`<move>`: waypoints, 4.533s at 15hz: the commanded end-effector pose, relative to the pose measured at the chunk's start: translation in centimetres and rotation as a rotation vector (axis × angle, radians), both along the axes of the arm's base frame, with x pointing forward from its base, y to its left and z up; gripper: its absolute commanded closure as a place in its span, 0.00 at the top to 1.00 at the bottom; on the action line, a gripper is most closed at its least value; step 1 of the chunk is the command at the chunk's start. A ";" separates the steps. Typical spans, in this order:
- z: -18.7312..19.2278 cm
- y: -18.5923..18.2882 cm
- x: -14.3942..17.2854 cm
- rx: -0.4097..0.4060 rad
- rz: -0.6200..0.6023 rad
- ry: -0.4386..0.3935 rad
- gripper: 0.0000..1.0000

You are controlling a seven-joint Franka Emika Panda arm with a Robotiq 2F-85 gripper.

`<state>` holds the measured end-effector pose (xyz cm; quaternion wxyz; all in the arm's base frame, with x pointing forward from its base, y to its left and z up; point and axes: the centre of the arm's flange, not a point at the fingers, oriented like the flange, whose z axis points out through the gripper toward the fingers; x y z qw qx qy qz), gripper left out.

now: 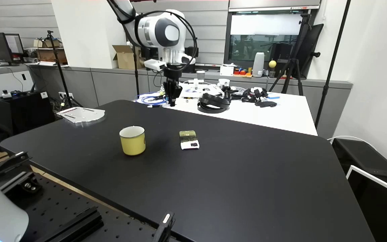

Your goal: Pick up the pen and put it in the yellow cup

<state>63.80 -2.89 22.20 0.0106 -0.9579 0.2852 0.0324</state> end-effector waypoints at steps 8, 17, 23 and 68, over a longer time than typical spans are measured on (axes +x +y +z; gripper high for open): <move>3.2 2.8 -2.6 0.084 0.037 0.142 0.04; 1.3 1.2 -5.3 0.281 0.027 0.507 0.04; -1.4 0.6 -6.5 0.395 -0.026 0.609 0.04; -10.1 -3.5 -5.5 0.640 -0.263 0.677 0.97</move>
